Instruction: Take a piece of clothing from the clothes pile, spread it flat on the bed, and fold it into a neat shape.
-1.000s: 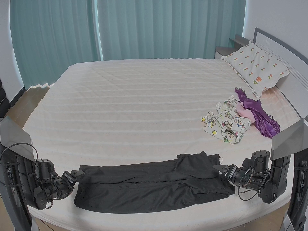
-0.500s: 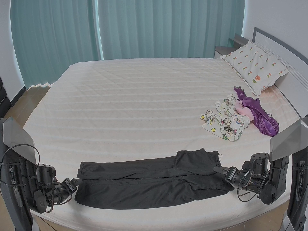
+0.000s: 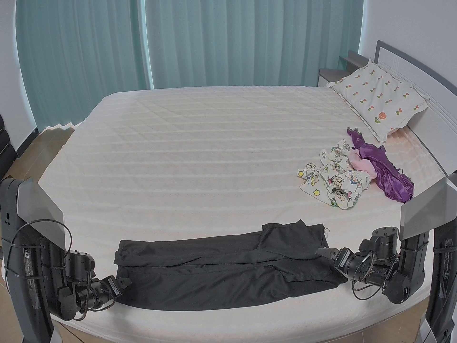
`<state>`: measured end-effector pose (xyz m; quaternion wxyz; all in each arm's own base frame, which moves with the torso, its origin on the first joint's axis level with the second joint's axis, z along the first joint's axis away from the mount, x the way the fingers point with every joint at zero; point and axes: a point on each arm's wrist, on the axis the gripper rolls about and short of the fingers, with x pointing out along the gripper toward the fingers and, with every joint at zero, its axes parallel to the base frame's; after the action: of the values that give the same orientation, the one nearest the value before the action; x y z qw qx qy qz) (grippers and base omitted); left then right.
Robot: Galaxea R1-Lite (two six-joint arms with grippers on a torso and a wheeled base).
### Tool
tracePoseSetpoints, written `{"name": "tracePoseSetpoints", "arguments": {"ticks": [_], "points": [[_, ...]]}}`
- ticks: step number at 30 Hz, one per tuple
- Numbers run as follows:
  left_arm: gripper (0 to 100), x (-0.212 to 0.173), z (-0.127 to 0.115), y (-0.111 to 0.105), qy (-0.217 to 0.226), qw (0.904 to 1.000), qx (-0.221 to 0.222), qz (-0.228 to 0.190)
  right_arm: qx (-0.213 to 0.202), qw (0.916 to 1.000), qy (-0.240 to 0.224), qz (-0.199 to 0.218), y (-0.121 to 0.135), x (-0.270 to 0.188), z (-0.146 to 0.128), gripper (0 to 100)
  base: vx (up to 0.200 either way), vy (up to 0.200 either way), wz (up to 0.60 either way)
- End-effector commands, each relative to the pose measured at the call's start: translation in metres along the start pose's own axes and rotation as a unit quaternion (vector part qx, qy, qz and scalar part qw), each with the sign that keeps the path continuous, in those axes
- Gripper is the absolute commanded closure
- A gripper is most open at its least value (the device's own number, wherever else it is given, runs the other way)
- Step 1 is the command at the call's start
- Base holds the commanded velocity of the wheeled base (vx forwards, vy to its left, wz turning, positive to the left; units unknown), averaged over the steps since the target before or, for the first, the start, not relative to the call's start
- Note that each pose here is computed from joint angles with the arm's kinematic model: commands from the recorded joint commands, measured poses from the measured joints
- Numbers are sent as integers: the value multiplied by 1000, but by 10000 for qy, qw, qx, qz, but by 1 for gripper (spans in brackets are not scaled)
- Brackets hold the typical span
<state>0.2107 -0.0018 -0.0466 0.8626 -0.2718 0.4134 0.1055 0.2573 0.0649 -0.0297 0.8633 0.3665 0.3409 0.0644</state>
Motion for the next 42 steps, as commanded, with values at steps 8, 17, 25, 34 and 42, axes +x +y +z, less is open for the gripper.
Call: {"name": "tracePoseSetpoints", "arguments": {"ticks": [8, 17, 25, 34, 42], "points": [[100, -1, -13, 6, 258, 9973, 287, 628, -2, 10000, -31, 11, 0, 0, 0, 0, 0, 0, 0], [100, -3, -19, 9, 430, 9922, 582, 1013, 0, 10000, -36, -2, -1, 0, 1, 0, 0, 0, 0], [100, -4, -20, 10, 464, 9903, 626, 1148, 2, 10000, -31, -7, -1, 0, 1, 0, 0, 0, 0], [0, -14, -5, 4, 7, 9951, 427, 894, -4, 10000, -52, 15, 0, -1, 2, 0, 0, 0, 0], [0, -40, 34, -4, -773, 9968, -135, -154, -5, 10000, -57, 20, 0, -1, 2, 0, 0, 0, 0]]}}
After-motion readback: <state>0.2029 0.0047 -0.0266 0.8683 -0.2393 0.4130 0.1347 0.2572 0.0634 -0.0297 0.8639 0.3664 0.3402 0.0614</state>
